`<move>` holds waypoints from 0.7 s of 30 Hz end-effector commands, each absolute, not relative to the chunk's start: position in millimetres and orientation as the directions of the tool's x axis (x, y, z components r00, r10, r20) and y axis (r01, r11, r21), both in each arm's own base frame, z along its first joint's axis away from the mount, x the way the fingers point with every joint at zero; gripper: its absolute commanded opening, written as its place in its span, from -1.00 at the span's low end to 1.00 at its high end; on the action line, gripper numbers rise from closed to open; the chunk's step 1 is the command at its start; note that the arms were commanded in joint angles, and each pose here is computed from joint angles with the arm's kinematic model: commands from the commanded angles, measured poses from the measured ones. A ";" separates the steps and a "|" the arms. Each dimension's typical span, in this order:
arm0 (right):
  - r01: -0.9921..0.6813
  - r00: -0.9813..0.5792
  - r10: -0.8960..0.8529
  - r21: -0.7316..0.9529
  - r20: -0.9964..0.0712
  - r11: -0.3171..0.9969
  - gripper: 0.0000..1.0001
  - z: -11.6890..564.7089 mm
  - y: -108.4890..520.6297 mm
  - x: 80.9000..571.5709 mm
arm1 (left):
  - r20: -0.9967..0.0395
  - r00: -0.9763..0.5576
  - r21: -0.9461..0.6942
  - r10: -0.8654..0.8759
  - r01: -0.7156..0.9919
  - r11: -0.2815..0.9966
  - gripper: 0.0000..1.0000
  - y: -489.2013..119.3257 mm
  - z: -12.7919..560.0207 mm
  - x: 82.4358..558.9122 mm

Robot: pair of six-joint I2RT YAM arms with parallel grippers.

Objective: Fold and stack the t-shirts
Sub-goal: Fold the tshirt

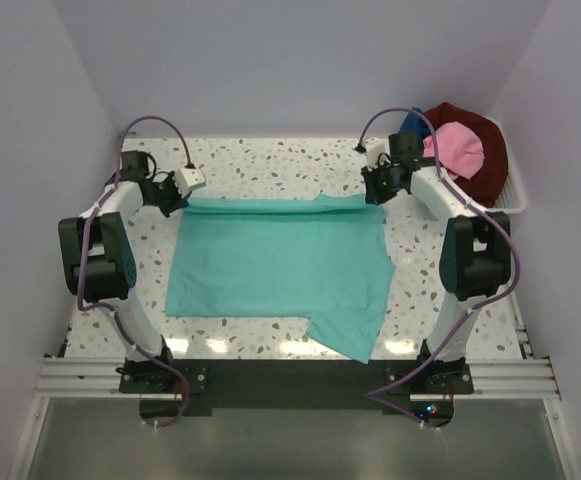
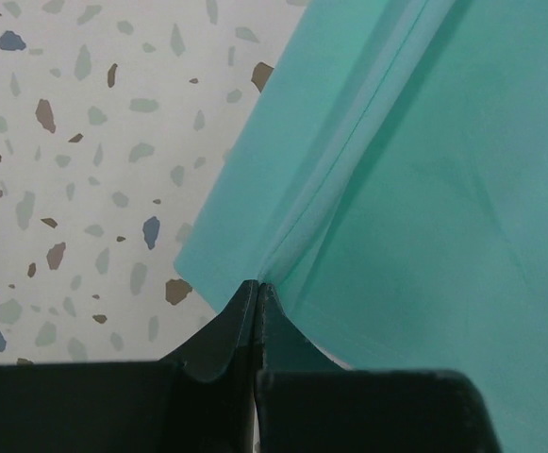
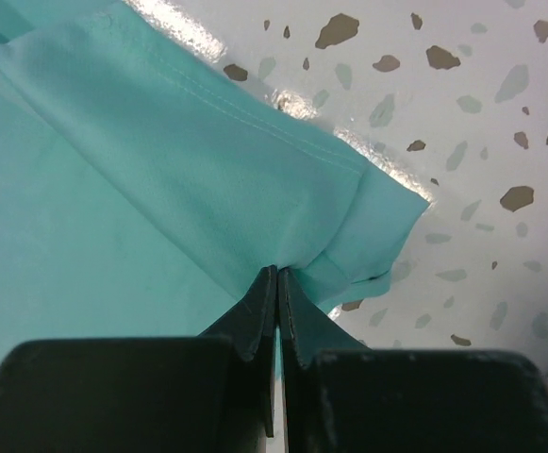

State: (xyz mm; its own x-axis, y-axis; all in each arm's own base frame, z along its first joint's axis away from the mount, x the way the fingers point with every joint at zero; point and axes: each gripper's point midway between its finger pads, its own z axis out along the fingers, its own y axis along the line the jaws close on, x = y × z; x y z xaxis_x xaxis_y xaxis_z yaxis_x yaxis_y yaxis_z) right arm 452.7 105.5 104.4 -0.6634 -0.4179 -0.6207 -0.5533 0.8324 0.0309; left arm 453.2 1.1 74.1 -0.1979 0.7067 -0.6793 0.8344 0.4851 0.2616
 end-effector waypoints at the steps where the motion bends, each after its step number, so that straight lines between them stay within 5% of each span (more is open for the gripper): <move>1: -0.575 -0.622 -0.423 0.018 -0.659 0.818 -1.00 127.1 105.0 447.2 | -0.661 -0.166 0.297 0.732 0.838 0.458 -1.00 6.7 81.7 444.3; 21: -0.572 -0.625 -0.429 0.009 -0.653 0.820 -1.00 150.0 101.3 437.5 | -0.653 -0.121 0.357 0.747 0.821 0.445 -1.00 9.2 117.6 448.8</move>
State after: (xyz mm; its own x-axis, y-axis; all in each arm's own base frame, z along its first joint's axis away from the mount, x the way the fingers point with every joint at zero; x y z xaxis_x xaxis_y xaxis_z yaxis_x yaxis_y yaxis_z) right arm 445.3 104.1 116.7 -0.6678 -0.4218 -0.6133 -0.5551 0.8311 0.0329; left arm 442.1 2.6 82.4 -0.1927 0.7271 -0.6589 0.8412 0.4682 0.2706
